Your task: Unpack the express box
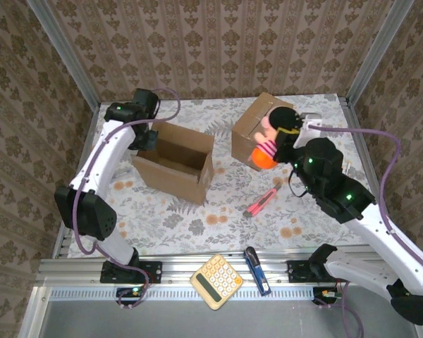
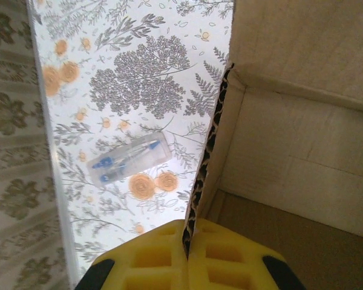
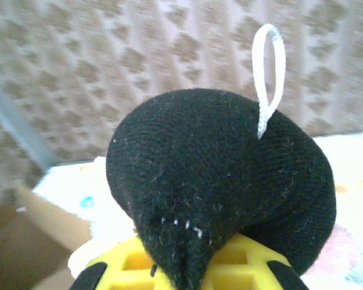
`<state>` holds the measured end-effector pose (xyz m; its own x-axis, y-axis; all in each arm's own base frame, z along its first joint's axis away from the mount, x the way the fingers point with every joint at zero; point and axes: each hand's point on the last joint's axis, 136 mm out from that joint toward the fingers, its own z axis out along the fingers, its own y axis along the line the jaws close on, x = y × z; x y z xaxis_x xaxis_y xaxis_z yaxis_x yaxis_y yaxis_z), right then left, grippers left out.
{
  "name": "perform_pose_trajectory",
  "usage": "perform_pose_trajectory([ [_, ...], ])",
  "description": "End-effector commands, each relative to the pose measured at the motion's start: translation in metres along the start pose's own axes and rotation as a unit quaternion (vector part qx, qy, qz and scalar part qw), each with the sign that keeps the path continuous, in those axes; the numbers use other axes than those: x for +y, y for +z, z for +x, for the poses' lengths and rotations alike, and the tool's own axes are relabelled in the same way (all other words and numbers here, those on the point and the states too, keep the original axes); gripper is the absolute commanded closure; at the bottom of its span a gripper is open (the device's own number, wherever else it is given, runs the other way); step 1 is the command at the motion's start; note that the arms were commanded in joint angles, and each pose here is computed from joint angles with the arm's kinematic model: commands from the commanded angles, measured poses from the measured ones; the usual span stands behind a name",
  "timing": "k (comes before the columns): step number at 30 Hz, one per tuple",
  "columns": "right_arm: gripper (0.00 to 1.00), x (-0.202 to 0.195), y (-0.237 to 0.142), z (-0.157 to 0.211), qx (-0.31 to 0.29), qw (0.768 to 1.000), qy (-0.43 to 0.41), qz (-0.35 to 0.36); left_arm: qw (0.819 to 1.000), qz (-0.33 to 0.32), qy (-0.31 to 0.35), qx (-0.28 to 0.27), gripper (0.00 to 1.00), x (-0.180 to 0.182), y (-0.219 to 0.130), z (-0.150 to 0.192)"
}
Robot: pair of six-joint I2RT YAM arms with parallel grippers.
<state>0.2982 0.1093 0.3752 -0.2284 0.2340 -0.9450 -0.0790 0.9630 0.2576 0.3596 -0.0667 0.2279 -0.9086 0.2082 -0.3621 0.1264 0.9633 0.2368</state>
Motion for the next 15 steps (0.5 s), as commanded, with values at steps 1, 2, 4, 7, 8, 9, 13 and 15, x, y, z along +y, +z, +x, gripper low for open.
perform_pose_trajectory([
  [1, 1.00, -0.049, 0.005, 0.021, 0.055, 0.995, 0.005, 0.086, 0.994, 0.067, -0.081, -0.031, 1.00, -0.008, -0.007, -0.011],
  [2, 1.00, -0.063, 0.010, 0.027, 0.072, 0.992, 0.009, 0.104, 0.992, 0.080, -0.091, -0.035, 1.00, -0.010, -0.006, -0.013],
  [4, 1.00, -0.089, 0.020, 0.047, 0.114, 0.984, 0.014, 0.140, 0.988, 0.102, -0.110, -0.041, 1.00, -0.014, -0.006, -0.015],
  [7, 1.00, -0.127, 0.035, 0.076, 0.161, 0.969, 0.031, 0.187, 0.982, 0.121, -0.136, -0.051, 1.00, -0.016, -0.005, -0.017],
  [8, 1.00, -0.137, 0.038, 0.085, 0.172, 0.964, 0.036, 0.201, 0.979, 0.128, -0.147, -0.054, 1.00, -0.016, -0.004, -0.017],
  [9, 1.00, -0.145, 0.042, 0.092, 0.180, 0.960, 0.039, 0.211, 0.977, 0.134, -0.156, -0.056, 1.00, -0.016, -0.003, -0.017],
  [13, 1.00, -0.177, 0.050, 0.122, 0.210, 0.942, 0.048, 0.255, 0.967, 0.157, -0.188, -0.069, 1.00, -0.018, -0.003, -0.020],
  [15, 1.00, -0.191, 0.054, 0.132, 0.220, 0.935, 0.051, 0.273, 0.964, 0.160, -0.199, -0.073, 1.00, -0.017, -0.002, -0.021],
])
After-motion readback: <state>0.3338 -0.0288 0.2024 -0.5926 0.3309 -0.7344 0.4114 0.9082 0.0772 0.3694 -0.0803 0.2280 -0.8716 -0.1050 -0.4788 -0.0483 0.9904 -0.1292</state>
